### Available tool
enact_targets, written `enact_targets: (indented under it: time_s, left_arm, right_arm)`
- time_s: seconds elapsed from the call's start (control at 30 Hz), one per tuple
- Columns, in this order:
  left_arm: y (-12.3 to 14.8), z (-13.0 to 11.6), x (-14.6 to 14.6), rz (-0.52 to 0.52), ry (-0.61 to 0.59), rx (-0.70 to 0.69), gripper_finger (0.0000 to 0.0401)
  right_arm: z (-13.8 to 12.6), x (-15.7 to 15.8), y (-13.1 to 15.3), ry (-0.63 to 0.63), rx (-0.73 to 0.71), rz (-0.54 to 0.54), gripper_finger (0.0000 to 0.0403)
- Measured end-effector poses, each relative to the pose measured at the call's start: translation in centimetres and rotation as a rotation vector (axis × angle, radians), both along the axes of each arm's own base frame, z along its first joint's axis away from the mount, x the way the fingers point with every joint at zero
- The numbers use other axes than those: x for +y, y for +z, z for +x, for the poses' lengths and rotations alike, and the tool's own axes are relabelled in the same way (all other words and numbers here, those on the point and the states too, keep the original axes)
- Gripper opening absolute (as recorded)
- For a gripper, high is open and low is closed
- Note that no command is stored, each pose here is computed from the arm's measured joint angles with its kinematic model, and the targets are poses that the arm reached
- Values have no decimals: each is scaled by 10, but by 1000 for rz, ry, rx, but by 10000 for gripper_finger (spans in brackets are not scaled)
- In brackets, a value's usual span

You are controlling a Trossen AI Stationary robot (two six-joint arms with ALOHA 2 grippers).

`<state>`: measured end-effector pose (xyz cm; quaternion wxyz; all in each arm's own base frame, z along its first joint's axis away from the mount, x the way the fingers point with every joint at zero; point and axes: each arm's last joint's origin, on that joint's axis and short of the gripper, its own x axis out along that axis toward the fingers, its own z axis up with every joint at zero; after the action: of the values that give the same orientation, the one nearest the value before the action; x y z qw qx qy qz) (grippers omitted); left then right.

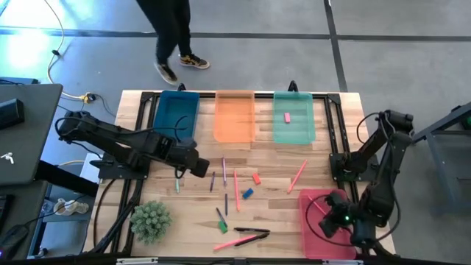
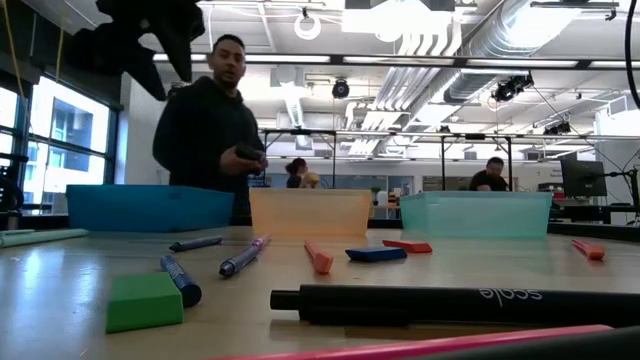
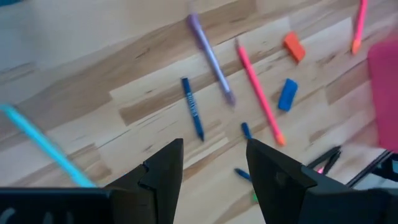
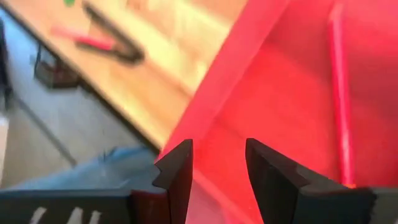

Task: Sort crayons/erasers/pens/pencils in bins
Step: Put the top blue crayon into the blue bin

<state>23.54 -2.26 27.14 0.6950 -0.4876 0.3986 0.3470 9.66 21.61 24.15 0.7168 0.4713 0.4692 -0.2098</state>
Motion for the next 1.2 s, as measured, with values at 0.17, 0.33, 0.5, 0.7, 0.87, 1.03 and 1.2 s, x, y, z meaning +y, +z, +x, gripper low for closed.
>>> enact_targets:
  time_s: [0.17, 0.33, 0.5, 0.7, 0.87, 1.03, 1.2]
  left_arm:
    - [-15, 14, -2, 8, -16, 44, 165]
    - [-32, 28, -3, 16, -25, 88, 165]
    - [-49, 43, -5, 13, -28, 103, 165]
    - [-71, 57, -7, 4, -33, 140, 165]
    - [-87, 67, -10, -9, -39, 152, 165]
    - [-103, 72, -14, -9, -36, 195, 165]
    - [-116, 77, -17, -6, -42, 218, 165]
  right_arm:
    - [10, -28, 6, -86, 13, -112, 142]
    - [19, -51, 16, -120, 4, -159, 142]
    - [27, -72, 24, -140, 1, -198, 142]
    - [34, -93, 32, -109, -16, -240, 142]
    - [38, -101, 34, -74, -9, -284, 142]
    - [41, -104, 33, -52, 15, -292, 142]
    - [41, -104, 33, -37, 27, -298, 142]
